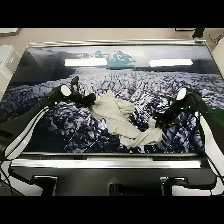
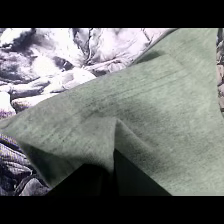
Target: Fold the clothes and pants, and hang the long-sleeved shirts on hangers.
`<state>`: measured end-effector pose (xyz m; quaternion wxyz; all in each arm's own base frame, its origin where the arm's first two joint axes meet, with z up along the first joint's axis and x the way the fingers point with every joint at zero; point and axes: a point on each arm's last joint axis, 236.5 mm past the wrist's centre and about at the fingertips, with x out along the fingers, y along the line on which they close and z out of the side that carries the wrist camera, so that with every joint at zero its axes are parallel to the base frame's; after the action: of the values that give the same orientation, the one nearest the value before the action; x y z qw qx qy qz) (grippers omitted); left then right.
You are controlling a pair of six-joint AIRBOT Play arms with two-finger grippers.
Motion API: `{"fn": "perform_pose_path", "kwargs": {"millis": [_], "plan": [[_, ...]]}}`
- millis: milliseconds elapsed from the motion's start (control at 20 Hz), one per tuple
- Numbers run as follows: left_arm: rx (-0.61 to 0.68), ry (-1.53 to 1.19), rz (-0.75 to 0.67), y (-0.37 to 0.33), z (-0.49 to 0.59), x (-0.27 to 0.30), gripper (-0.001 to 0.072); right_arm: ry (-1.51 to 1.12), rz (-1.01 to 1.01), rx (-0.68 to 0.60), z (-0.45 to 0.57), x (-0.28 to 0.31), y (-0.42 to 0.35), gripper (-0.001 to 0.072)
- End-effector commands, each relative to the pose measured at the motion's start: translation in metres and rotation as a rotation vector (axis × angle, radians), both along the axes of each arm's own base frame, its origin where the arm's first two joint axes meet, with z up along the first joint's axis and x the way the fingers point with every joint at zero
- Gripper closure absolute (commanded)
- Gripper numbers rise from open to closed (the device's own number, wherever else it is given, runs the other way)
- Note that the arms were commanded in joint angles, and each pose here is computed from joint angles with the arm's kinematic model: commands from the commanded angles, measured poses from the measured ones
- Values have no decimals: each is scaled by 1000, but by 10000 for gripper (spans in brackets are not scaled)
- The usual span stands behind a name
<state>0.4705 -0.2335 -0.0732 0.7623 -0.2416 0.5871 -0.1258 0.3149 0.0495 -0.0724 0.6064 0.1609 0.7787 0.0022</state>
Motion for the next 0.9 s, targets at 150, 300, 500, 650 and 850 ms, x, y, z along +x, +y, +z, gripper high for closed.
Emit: {"fn": "perform_pose_path", "kwargs": {"millis": [150, 300, 500, 650, 850], "plan": [[29, -155, -92, 5, 60, 5, 687, -134, 47, -42, 30, 32, -12, 658], [153, -466, -113, 41, 179, 23, 688, -555, 71, -237, 156, 102, -53, 657], [181, -895, 7, 99, 387, -22, 687, -1269, -29, -416, 415, 101, -82, 655], [145, -1081, 82, 126, 477, -97, 687, -1515, -80, -426, 506, 27, -79, 654], [28, -1240, 133, 133, 544, -183, 688, -1574, -145, -372, 531, -38, -73, 654]]}}
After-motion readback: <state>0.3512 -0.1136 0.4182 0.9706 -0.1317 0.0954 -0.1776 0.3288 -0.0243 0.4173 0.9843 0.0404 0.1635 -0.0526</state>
